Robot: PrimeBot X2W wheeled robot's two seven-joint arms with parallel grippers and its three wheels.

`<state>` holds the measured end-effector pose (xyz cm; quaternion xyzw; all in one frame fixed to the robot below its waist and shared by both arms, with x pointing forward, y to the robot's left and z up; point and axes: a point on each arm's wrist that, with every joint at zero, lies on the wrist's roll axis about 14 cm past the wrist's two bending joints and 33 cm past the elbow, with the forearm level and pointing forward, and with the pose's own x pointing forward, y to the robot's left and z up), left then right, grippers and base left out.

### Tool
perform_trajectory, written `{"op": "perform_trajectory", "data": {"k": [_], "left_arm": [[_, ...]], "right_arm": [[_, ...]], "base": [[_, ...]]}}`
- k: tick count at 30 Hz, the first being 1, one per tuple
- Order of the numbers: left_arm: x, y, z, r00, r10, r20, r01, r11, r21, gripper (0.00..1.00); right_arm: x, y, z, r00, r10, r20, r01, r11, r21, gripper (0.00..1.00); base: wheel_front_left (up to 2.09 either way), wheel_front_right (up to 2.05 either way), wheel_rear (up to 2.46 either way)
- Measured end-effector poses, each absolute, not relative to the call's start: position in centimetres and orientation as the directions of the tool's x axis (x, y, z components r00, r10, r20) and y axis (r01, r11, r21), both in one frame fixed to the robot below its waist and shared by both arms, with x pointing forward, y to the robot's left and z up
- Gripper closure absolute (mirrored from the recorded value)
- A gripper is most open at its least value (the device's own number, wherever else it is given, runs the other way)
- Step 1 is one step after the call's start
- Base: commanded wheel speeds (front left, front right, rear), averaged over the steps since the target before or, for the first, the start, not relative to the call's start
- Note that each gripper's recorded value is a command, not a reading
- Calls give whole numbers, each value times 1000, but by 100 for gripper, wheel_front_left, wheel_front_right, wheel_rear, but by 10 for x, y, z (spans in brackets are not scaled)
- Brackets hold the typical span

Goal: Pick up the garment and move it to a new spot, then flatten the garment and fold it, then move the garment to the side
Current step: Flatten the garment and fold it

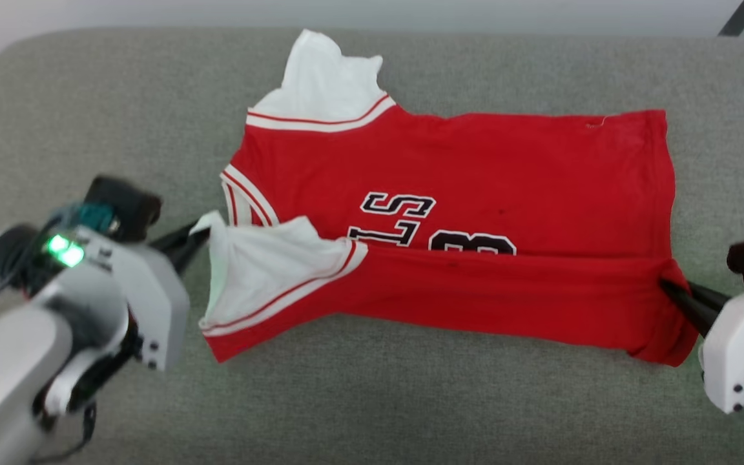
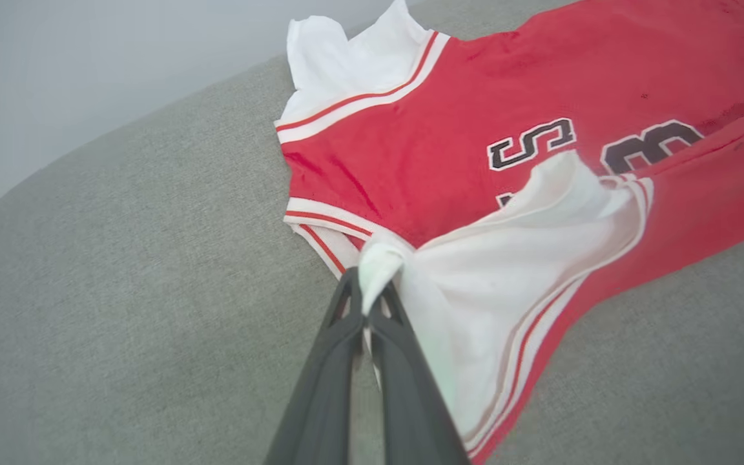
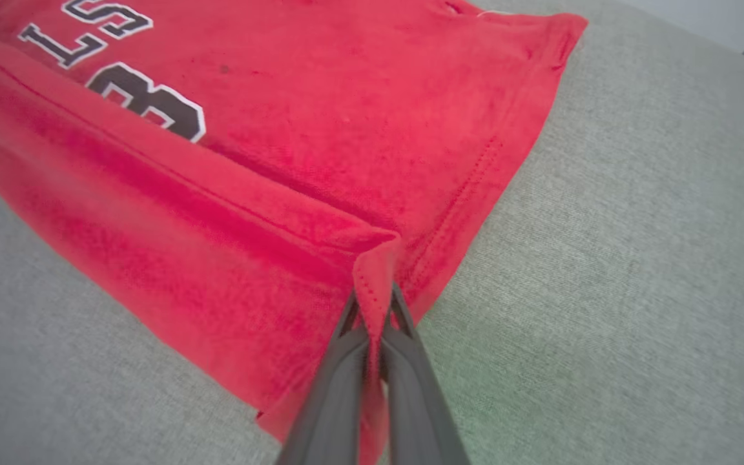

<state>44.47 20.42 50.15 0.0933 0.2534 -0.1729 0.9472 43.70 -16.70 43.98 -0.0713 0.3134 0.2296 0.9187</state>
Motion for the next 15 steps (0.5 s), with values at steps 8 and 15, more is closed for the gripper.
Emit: {"op": "perform_trajectory", "data": {"k": [8,15], "left_arm": [[486,200,469,746,-311,-590,445,891,94,100],[497,200,423,650,-304,-697,463,885,46,100]], "right_arm": [[454,-163,417,649,370,-665,-474,880,26,100],[461,-162,401,609,372,-701,-476,878,53,100]], "base": [[0,0,0],[0,0,0]]}}
